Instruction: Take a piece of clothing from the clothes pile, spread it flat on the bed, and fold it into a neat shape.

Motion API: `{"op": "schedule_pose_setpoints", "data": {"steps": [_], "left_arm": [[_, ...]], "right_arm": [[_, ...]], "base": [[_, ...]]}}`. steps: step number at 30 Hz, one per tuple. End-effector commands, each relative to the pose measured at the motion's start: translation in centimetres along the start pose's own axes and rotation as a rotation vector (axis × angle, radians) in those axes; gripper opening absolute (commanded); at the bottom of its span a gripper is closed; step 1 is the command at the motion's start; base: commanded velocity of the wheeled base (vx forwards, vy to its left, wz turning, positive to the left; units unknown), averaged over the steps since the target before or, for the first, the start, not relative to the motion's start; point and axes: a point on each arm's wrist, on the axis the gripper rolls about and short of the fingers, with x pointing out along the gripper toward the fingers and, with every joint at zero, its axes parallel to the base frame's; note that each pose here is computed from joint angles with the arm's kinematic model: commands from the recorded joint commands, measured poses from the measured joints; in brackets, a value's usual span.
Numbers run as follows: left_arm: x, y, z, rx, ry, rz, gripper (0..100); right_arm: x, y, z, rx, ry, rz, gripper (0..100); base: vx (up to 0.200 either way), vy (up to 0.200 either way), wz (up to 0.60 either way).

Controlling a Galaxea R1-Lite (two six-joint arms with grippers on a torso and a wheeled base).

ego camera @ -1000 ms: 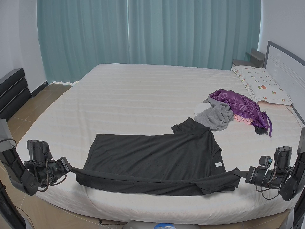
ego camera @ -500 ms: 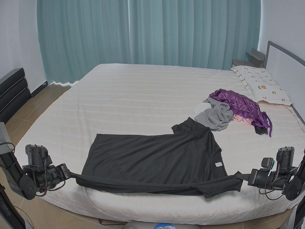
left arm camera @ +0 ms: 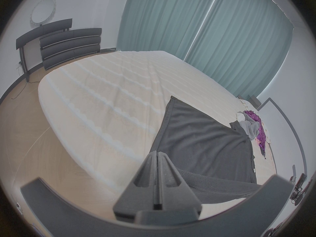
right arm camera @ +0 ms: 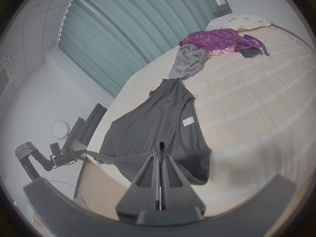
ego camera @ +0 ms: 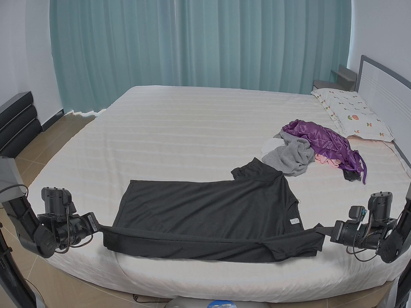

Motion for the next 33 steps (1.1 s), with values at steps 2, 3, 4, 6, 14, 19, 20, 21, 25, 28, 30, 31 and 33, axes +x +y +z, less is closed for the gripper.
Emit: {"op": "schedule_pose_setpoints", "data": {"steps": [2, 3, 4, 6, 14, 19, 20, 21, 25, 28, 30, 31, 33], "left_arm": [[3.9, -0.1, 0.2, -0.001, 0.053, 0.019, 0], [4.1, -0.2, 0.2, 0.001, 0.056, 0.016, 0], [4.9, -0.3, 0.2, 0.004, 0.066, 0.017, 0], [5.7, -0.4, 0.1, 0.006, 0.074, 0.016, 0], [8.6, -0.3, -0.4, 0.007, 0.095, 0.025, 0], [9.6, -0.4, -0.4, 0.010, 0.097, 0.022, 0], [9.8, -0.5, -0.4, 0.011, 0.094, 0.021, 0], [9.9, -0.5, -0.4, 0.011, 0.095, 0.022, 0], [10.2, -0.7, -0.2, 0.010, 0.092, 0.018, 0], [10.3, -0.8, -0.2, 0.010, 0.089, 0.015, 100], [10.3, -0.9, -0.2, -0.010, 0.088, 0.013, 100], [10.2, -0.9, -0.1, -0.016, 0.085, 0.012, 100], [10.2, -0.9, -0.1, -0.022, 0.085, 0.012, 100]], "right_arm": [[3.5, -1.3, 1.0, 0.013, 0.009, -0.029, 0], [3.6, -1.4, 1.1, 0.013, 0.009, -0.029, 0], [4.1, -1.4, 1.4, 0.010, 0.006, -0.028, 0], [4.8, -1.8, 1.5, 0.014, 0.011, -0.032, 0], [7.7, -3.1, 1.7, 0.024, 0.026, -0.046, 0], [8.8, -3.7, 1.8, 0.026, 0.025, -0.062, 0], [9.0, -3.8, 1.7, 0.029, 0.030, -0.064, 0], [9.1, -3.8, 1.7, 0.030, 0.034, -0.065, 0], [9.6, -4.0, 1.8, 0.031, 0.038, -0.065, 0], [9.9, -4.2, 1.7, 0.035, 0.043, -0.067, 100], [9.9, -4.2, 1.7, 0.034, 0.041, -0.065, 100], [9.7, -4.1, 1.9, 0.034, 0.035, -0.063, 100], [9.4, -3.8, 2.2, 0.036, 0.018, -0.054, 100]], "base": [[0.000, 0.000, 0.00], [0.000, 0.000, 0.00], [0.000, 0.000, 0.00], [0.000, 0.000, 0.00], [0.000, 0.000, 0.00], [0.000, 0.000, 0.00], [0.000, 0.000, 0.00], [0.000, 0.000, 0.00], [0.000, 0.000, 0.00], [0.000, 0.000, 0.00], [0.000, 0.000, 0.00], [0.000, 0.000, 0.00], [0.000, 0.000, 0.00]]}}
